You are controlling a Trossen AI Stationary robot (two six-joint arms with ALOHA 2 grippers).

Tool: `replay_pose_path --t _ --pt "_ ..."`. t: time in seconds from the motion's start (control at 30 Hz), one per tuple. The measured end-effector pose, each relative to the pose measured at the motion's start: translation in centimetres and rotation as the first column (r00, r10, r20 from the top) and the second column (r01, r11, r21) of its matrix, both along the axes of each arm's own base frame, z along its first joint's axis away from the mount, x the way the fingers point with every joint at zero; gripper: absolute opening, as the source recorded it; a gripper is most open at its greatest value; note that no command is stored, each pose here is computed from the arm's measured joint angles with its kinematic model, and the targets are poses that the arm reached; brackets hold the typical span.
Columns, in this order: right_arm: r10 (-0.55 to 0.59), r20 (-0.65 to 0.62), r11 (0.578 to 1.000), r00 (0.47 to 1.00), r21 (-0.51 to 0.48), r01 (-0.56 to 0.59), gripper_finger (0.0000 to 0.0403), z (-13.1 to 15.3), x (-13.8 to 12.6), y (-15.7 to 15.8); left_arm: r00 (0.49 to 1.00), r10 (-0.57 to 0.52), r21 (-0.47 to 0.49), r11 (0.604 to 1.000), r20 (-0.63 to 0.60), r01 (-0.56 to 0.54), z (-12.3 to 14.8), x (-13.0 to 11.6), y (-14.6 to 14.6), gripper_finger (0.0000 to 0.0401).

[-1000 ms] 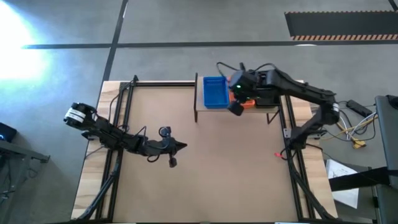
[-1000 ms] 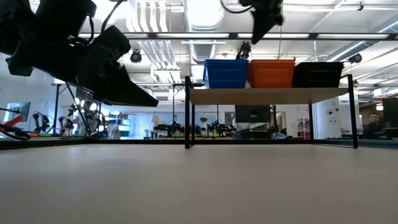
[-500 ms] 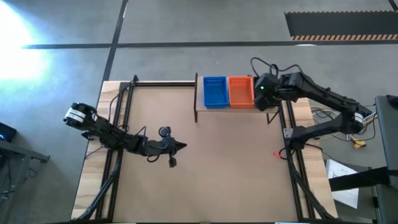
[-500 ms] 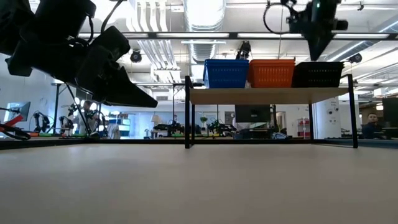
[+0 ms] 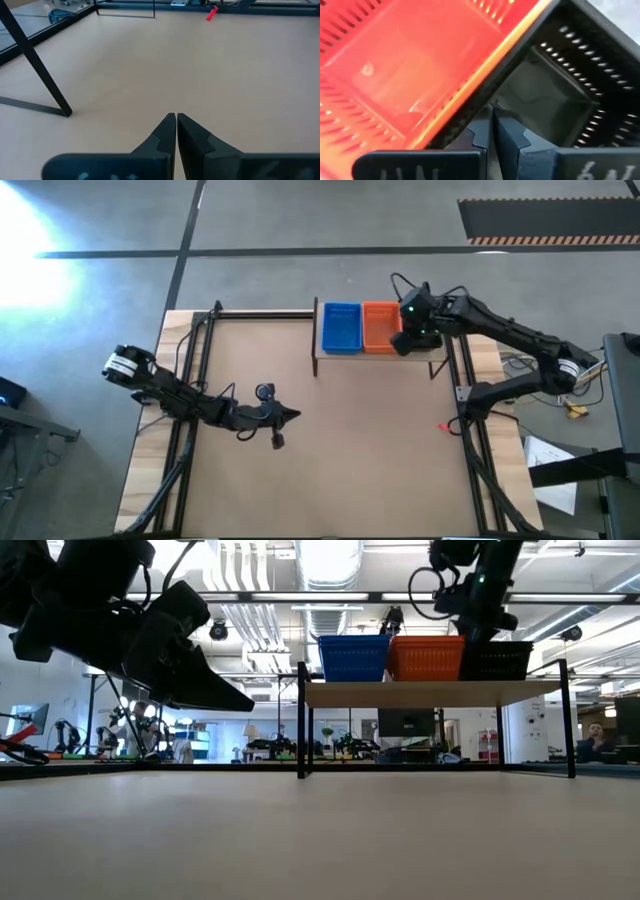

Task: Stack baskets on shelf by color
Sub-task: Adjust the bins on the shelf, then return to Home Position

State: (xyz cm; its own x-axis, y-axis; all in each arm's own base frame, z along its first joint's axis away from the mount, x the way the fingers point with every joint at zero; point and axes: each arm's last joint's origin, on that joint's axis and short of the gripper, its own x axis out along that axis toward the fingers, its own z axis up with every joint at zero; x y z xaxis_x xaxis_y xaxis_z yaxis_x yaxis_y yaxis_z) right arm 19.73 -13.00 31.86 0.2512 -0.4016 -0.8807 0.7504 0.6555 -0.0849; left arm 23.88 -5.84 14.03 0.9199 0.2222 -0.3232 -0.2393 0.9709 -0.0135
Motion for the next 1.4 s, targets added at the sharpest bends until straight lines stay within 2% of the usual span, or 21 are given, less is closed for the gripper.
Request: replay_pose_path --t 0.17,0.33,0.43,0.53,0.6,0.7,0.83,0.93,1.0,1.07,1.13,1.23,1.4 --pt "0.018 0.049 0.999 0.999 -0.044 -0.016 0.0013 1.9 -1.5 1.5 1.0 0.0 -0.003 1.0 0.011 0.0 0.3 0.0 0.0 0.0" --pt "0.097 0.131 0.992 0.987 -0.094 -0.085 0.0013 2.7 -4.1 4.9 0.998 -0.003 -0.014 1.0 0.069 0.004 1.7 -0.4 0.1 0.0" --pt "0.157 0.198 0.986 0.967 -0.085 -0.143 0.0013 1.6 -5.7 7.2 0.995 -0.011 0.002 1.0 0.099 0.011 2.5 -0.7 0.2 0.0" --pt "0.266 0.27 0.964 0.925 -0.051 -0.262 0.0013 -0.9 -7.2 9.2 0.994 -0.016 0.014 1.0 0.107 0.015 2.7 -0.8 0.2 0.0" --pt "0.328 0.378 0.94 0.866 -0.043 -0.337 0.0013 -2.6 -8.4 10.4 0.994 -0.016 0.014 1.0 0.106 0.015 2.7 -0.9 0.2 0.0" --pt "0.406 0.551 0.898 0.73 -0.093 -0.429 0.0013 -4.7 -9.8 11.6 0.995 -0.016 0.015 1.0 0.099 0.015 2.5 -0.9 0.2 0.0" --pt "0.492 0.729 0.824 0.475 -0.214 -0.525 0.0013 -7.1 -9.5 12.5 0.996 -0.013 0.002 1.0 0.089 0.012 2.2 -0.7 0.2 0.0" --pt "0.539 0.796 0.763 0.276 -0.323 -0.56 0.0013 -8.5 -9.0 13.1 0.996 -0.008 -0.009 1.0 0.088 0.009 2.1 -0.7 0.2 0.0" --pt "0.564 0.805 0.724 0.187 -0.373 -0.58 0.0013 -9.4 -8.8 13.4 0.996 -0.001 -0.03 1.0 0.094 0.004 2.2 -0.7 0.2 0.0" --pt "0.585 0.798 0.692 0.147 -0.396 -0.603 0.0013 -10.5 -8.8 13.7 0.996 -0.001 -0.031 0.999 0.095 0.004 2.2 -0.7 0.2 0.0" --pt "0.597 0.79 0.672 0.139 -0.398 -0.624 0.0013 -11.5 -8.9 13.9 0.996 -0.002 -0.032 0.999 0.095 0.005 2.2 -0.7 0.2 0.0" --pt "0.612 0.78 0.653 0.135 -0.401 -0.643 0.0013 -12.8 -9.1 14.1 0.995 -0.002 -0.031 0.999 0.095 0.005 2.2 -0.7 0.2 0.0" --pt "0.626 0.775 0.633 0.082 -0.445 -0.634 0.0013 -14.1 -9.6 14.3 0.995 -0.002 -0.031 0.999 0.095 0.005 2.2 -0.7 0.2 0.0"
